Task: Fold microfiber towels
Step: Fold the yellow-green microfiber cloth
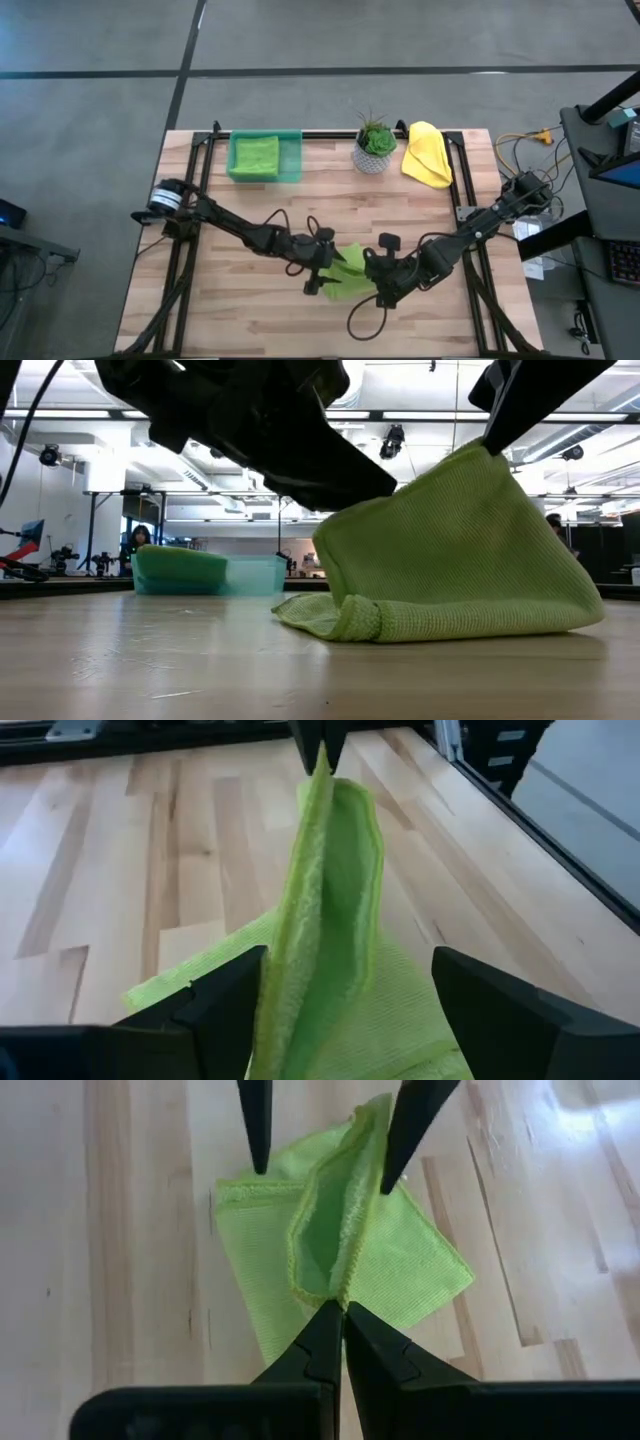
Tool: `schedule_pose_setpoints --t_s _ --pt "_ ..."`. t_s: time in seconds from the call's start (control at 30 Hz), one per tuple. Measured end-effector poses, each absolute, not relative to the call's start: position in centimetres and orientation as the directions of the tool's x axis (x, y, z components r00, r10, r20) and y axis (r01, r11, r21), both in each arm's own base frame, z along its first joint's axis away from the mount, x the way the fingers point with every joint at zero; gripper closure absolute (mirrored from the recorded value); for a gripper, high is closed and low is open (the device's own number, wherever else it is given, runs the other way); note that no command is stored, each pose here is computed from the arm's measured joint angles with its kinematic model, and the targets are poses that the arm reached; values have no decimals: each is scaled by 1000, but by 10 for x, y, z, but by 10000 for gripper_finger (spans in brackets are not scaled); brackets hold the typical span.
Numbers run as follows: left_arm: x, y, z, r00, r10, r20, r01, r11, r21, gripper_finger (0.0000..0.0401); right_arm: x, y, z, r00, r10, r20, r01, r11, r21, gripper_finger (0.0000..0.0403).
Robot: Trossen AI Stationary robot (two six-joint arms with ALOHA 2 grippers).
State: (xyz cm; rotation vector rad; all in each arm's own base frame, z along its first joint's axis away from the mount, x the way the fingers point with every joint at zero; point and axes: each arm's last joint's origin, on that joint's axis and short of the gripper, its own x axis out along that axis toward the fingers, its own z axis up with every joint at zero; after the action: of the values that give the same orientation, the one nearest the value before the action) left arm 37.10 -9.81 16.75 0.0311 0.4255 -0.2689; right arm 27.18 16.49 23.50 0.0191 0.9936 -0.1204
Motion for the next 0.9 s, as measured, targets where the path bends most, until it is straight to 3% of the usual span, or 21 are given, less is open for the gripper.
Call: schedule_pose_setpoints --t_s 0.37,0.5,0.77,0.9 --pt "370 -94 158 857 -128 -500 107 992 -72 147 272 165 237 544 -90 -834 104 994 -39 394" --pt "371 -94 159 858 -131 -497 82 990 -119 201 273 165 237 542 -92 -836 106 994 -41 394" --pt "365 -107 168 852 -174 -494 67 972 -227 347 274 157 233 527 -115 -842 156 987 -37 394" --pt "349 -108 182 792 -160 -589 53 979 -196 395 275 153 232 526 -128 -841 176 984 -40 394"
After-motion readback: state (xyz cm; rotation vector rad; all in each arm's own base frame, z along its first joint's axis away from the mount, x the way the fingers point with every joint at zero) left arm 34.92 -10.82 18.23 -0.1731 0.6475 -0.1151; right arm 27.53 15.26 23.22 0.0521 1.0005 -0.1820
